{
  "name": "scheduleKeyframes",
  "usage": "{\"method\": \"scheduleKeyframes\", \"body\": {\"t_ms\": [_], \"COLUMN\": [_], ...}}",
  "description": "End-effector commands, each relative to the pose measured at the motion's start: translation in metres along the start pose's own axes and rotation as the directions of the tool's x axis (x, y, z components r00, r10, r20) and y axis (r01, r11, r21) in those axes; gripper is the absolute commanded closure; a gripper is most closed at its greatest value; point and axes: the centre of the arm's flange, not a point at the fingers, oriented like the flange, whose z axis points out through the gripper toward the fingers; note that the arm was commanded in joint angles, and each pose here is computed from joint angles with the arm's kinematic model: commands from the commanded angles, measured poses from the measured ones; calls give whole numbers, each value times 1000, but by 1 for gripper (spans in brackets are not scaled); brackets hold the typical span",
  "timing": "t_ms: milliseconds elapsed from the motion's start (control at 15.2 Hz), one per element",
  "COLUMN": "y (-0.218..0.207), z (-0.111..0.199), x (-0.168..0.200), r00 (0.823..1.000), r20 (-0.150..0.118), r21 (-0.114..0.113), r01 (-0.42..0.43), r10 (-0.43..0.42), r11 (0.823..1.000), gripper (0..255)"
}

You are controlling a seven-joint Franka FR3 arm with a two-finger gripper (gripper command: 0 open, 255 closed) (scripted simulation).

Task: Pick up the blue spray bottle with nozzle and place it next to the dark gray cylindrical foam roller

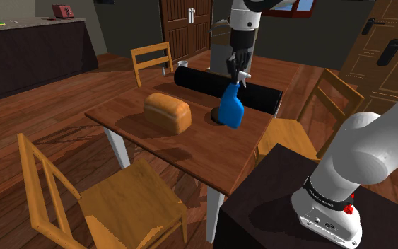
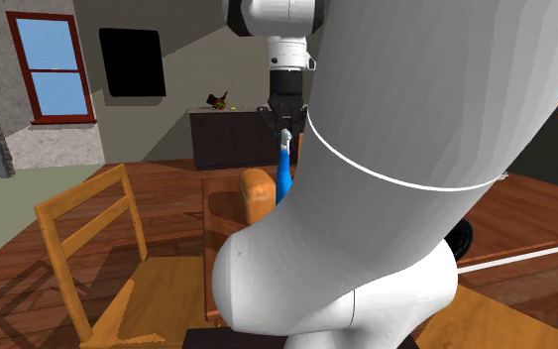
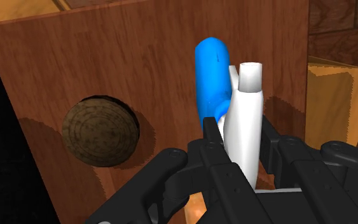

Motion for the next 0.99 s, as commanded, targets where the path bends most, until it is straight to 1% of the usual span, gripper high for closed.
{"method": "scheduleKeyframes", "body": {"t_ms": [0, 924], "y": [0, -1], "z": [-11, -84], "x": [-1, -1], "r00": [1000, 1000], "r20": [0, 0], "r21": [0, 0], "r01": [0, 0], "r10": [0, 0], "r11": [1000, 1000], "gripper": [255, 255]}}
